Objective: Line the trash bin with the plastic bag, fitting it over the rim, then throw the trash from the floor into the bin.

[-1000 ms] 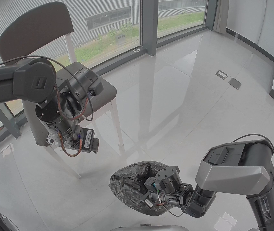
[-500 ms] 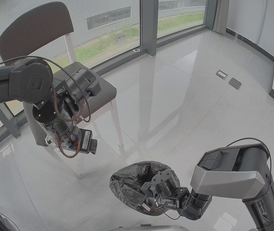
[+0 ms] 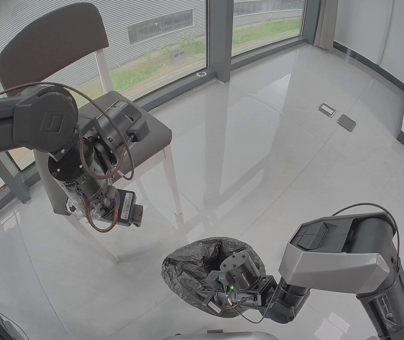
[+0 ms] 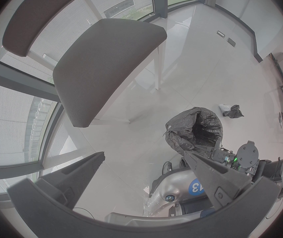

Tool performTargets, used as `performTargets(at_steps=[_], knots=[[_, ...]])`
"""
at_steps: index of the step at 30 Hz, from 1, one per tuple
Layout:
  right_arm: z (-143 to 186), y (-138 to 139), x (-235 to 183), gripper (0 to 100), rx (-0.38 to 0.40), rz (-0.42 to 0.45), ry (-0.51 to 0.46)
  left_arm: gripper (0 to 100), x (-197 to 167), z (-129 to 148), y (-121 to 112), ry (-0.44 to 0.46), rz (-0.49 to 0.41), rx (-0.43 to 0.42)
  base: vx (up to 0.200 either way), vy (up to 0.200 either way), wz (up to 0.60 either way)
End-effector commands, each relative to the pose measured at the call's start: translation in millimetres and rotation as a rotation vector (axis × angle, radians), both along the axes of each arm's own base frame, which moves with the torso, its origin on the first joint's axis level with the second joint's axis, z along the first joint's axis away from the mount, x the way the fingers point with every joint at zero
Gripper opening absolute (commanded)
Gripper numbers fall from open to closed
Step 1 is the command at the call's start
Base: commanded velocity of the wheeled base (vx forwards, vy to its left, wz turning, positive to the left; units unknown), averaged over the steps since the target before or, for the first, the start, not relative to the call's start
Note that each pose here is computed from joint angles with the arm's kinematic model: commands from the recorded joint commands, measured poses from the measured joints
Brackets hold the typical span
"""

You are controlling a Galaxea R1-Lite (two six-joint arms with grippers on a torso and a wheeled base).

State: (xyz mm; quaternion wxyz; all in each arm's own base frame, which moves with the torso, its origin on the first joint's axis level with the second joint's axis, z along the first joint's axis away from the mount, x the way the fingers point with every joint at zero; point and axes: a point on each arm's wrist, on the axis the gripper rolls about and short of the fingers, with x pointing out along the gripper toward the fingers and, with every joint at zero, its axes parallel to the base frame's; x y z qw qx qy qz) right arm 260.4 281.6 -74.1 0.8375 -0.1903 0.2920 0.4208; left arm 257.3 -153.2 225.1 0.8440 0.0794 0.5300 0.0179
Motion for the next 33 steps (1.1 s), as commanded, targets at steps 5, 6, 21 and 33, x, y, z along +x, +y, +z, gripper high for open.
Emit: performTargets(at_steps=[5, 6, 21, 33], knots=[[2, 13, -9, 0, 0.014, 0.040, -0.011, 100, 0, -1, 0, 0.002, -0.001, 0.001, 0.000, 0.000, 0.00], [4, 15, -10, 0, 0.019, 0.045, -0.015, 100, 0, -1, 0, 0.002, -0.001, 0.001, 0.000, 0.000, 0.00], [7, 30, -36, 0, 0.013, 0.124, -0.010, 100, -1, 0, -1, 0.000, 0.001, -0.001, 0.000, 0.000, 0.00], [25, 18, -6, 100, 0.074, 0.017, -0.052, 100, -6, -2, -2, 0.010, -0.005, 0.007, 0.000, 0.000, 0.00]])
